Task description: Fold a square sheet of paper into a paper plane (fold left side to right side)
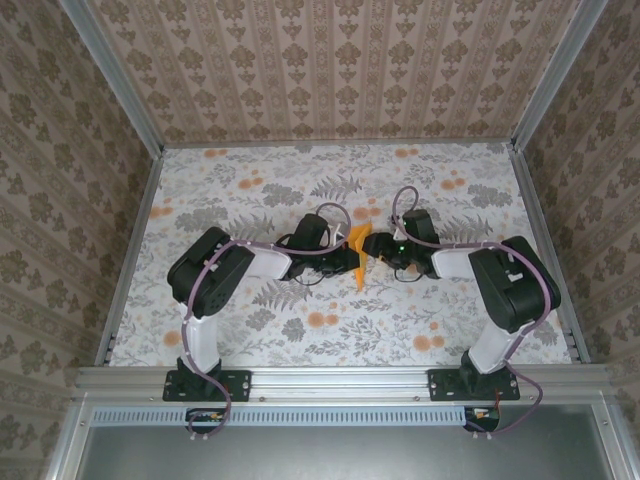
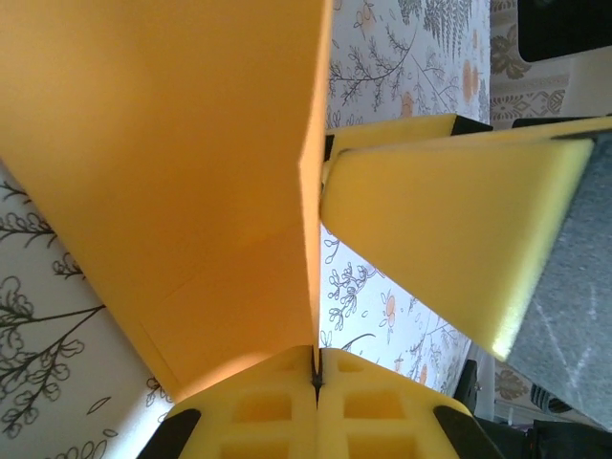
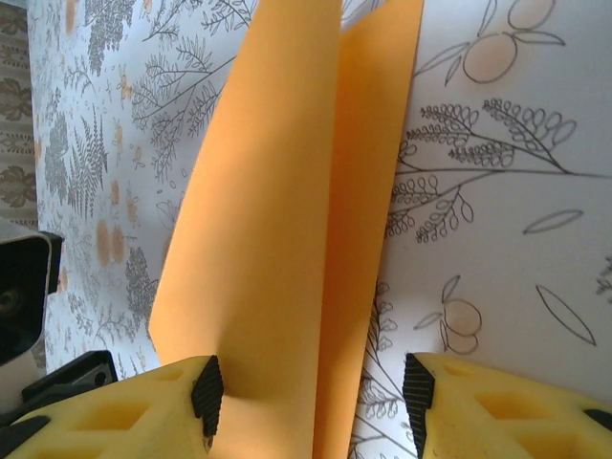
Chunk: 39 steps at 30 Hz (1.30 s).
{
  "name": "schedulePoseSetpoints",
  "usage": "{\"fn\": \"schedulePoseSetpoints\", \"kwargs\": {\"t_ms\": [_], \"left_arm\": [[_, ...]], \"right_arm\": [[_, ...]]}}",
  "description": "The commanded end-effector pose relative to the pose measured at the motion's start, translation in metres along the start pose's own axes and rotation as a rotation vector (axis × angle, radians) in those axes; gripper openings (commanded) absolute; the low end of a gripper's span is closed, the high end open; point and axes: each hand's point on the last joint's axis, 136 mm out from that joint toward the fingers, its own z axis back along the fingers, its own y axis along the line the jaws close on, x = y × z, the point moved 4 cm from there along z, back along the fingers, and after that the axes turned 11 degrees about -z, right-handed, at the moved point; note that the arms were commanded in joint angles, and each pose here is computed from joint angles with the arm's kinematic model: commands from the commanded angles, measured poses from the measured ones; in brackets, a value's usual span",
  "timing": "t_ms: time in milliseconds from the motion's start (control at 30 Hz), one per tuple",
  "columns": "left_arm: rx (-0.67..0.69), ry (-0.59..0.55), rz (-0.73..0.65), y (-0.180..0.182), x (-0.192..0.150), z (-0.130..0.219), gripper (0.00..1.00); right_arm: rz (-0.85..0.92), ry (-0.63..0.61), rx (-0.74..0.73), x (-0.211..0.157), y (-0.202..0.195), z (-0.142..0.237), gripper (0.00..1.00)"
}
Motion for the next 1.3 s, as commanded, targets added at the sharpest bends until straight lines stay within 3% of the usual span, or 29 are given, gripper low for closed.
{"fn": "schedulePoseSetpoints", "kwargs": {"t_ms": [0,367,667,900,1267], "left_arm": [[-0.009,0.011,0.025,0.007,-0.004,-0.001,0.03],[0.005,0.013,0.041,0.013,-0.005,-0.002,0.07],[0.005,0.0,0.033,0.01,-0.003,0.003,0.22],[0.003,-0.021,0.022,0.006,0.001,0.012,0.27],[-0.009,-0.097,0.009,0.002,0.023,0.044,0.45]], "right_arm": [[-0.003,-0.015,0.001,0.007,0.005,-0.006,0.54],[-0.049,0.022,-0.099,0.005,-0.012,-0.018,0.44],[-0.06,0.045,-0.134,0.002,-0.021,-0.023,0.39],[-0.061,0.049,-0.134,0.001,-0.021,-0.025,0.38],[-0.06,0.05,-0.134,0.001,-0.021,-0.026,0.38]]}}
